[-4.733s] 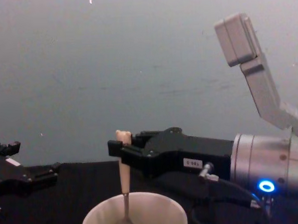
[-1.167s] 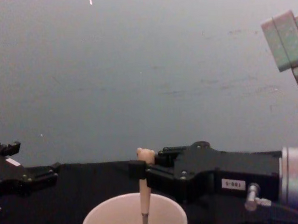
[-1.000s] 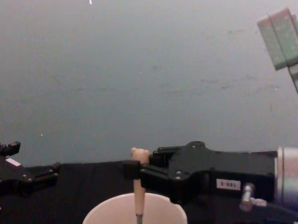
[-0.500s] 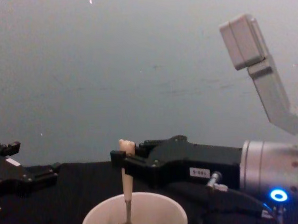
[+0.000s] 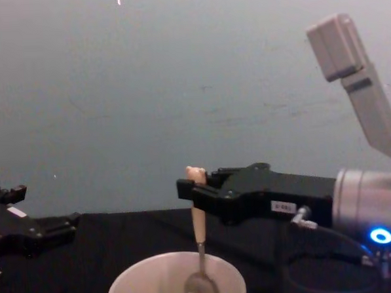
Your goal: Pick up the stirring spoon with one hand, stir inside the cup, then place it back in its original position.
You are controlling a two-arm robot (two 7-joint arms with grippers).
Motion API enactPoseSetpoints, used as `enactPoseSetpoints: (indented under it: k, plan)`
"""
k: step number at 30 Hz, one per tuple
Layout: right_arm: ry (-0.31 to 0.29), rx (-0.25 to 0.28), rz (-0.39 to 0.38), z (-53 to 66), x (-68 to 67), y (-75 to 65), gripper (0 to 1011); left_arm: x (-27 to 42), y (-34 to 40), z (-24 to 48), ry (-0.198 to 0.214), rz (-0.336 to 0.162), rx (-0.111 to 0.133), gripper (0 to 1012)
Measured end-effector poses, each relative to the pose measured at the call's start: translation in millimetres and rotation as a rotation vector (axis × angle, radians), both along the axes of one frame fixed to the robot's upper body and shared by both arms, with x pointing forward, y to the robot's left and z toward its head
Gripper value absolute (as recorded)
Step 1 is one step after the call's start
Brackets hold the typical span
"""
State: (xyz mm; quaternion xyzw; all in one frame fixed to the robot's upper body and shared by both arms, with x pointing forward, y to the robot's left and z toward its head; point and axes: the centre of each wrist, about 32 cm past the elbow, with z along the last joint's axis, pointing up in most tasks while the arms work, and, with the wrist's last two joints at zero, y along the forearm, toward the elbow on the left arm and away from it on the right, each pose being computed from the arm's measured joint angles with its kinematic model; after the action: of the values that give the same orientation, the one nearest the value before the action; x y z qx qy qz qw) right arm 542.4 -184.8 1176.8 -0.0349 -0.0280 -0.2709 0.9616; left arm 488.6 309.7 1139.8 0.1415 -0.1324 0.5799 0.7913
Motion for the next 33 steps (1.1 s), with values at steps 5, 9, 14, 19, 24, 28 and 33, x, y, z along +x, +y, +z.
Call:
enactPoseSetpoints:
  k: [5, 9, 14, 19, 24, 28, 33]
  plan:
    - [0.010, -0.008, 0.015, 1.2, -9.5, -11.5, 214, 0.0, 0.0, 0.0, 0.000, 0.000, 0.000, 1001]
    - [0.021, -0.013, 0.041, 1.3, -18.1, -17.7, 214, 0.0, 0.0, 0.0, 0.000, 0.000, 0.000, 1001]
    - [0.032, -0.009, 0.076, 2.9, -28.4, -21.2, 214, 0.0, 0.0, 0.0, 0.000, 0.000, 0.000, 1001]
    - [0.047, -0.003, 0.123, 4.2, -38.4, -20.1, 215, 0.0, 0.0, 0.0, 0.000, 0.000, 0.000, 1001]
    - [0.059, 0.003, 0.149, 3.6, -43.3, -14.4, 215, 0.0, 0.0, 0.0, 0.000, 0.000, 0.000, 1001]
    - [0.062, 0.016, 0.145, 4.1, -42.7, -8.8, 214, 0.0, 0.0, 0.0, 0.000, 0.000, 0.000, 1002]
    - [0.061, 0.034, 0.118, 5.2, -37.5, -3.1, 215, 0.0, 0.0, 0.0, 0.000, 0.000, 0.000, 1001]
